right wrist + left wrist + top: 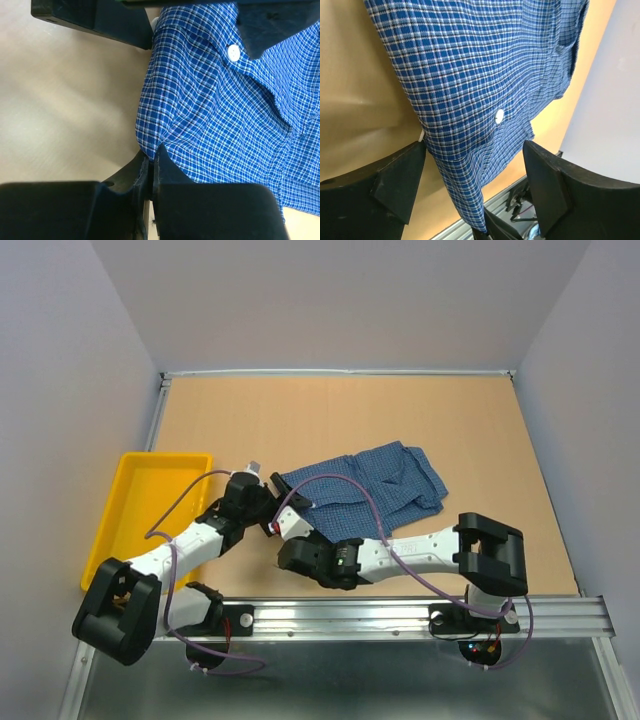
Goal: Fold and stack the long sleeve shirts
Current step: Fold the shirt
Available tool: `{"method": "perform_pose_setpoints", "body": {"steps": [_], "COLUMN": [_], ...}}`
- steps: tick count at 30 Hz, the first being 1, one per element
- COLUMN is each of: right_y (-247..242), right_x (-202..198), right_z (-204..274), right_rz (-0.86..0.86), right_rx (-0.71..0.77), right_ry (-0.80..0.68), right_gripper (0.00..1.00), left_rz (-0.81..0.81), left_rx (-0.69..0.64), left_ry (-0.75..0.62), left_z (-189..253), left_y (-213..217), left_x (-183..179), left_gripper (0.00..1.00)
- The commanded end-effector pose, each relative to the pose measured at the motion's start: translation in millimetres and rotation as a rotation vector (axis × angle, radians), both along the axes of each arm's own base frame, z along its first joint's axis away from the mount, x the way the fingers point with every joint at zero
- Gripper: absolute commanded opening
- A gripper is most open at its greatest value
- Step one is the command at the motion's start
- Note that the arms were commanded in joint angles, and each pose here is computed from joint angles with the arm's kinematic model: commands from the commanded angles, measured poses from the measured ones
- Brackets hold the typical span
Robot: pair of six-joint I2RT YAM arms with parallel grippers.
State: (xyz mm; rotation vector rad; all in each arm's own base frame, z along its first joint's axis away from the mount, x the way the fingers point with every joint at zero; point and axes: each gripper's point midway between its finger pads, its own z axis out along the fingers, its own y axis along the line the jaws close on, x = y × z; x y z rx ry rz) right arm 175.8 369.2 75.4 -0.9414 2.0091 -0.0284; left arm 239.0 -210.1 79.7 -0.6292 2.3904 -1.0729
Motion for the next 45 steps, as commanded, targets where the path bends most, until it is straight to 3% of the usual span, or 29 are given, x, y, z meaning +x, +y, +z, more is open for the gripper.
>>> {"method": "perform_pose_setpoints", "body": {"steps": [1,6,14,23,30,31,34,37,38,43,45], "right_y": [13,14,12,12,12,12,13,16,18,27,26], "right_x": [-1,-2,-1,-6,-6,-7,-6,-6,-8,-7,1], "right_z": [20,15,21,13,10,8,10,17,19,53,74], "right_rz": [0.006,0.000,-0.008,-0.008,-0.012,-0.012,-0.014,-0.011,-0.004,0.015,0.012], "right_rx": [0.087,0.103,0.137,0.147,0.142,0.141,0.151,0.172,0.182,0.317,0.385], "right_ry": [0.005,0.035,0.050,0.086,0.088,0.091,0.094,0.100,0.109,0.191,0.215], "right_gripper": [0.01,0.01,0.00,0.01,0.01,0.01,0.01,0.02,0.05,0.55,0.60], "left_rz": [0.056,0.116,0.097,0.062,0.022,0.024,0.031,0.030,0.029,0.006,0.005], "left_rx": [-0.065,-0.131,-0.125,-0.075,-0.080,-0.082,-0.080,-0.045,-0.028,0.054,0.073], "left_ry": [-0.060,-0.086,-0.001,0.010,0.038,0.035,-0.002,-0.031,-0.031,-0.024,-0.032], "left_z": [16,22,-4,-25,-40,-40,-33,-27,-27,-21,-14], "left_y": [8,19,18,12,6,7,10,14,15,21,24], "left_x": [7,7,-1,15,10,8,8,11,11,13,12], "left_gripper": [0.95,0.99,0.99,0.97,0.73,0.58,0.37,0.23,0.19,0.02,0.01]}}
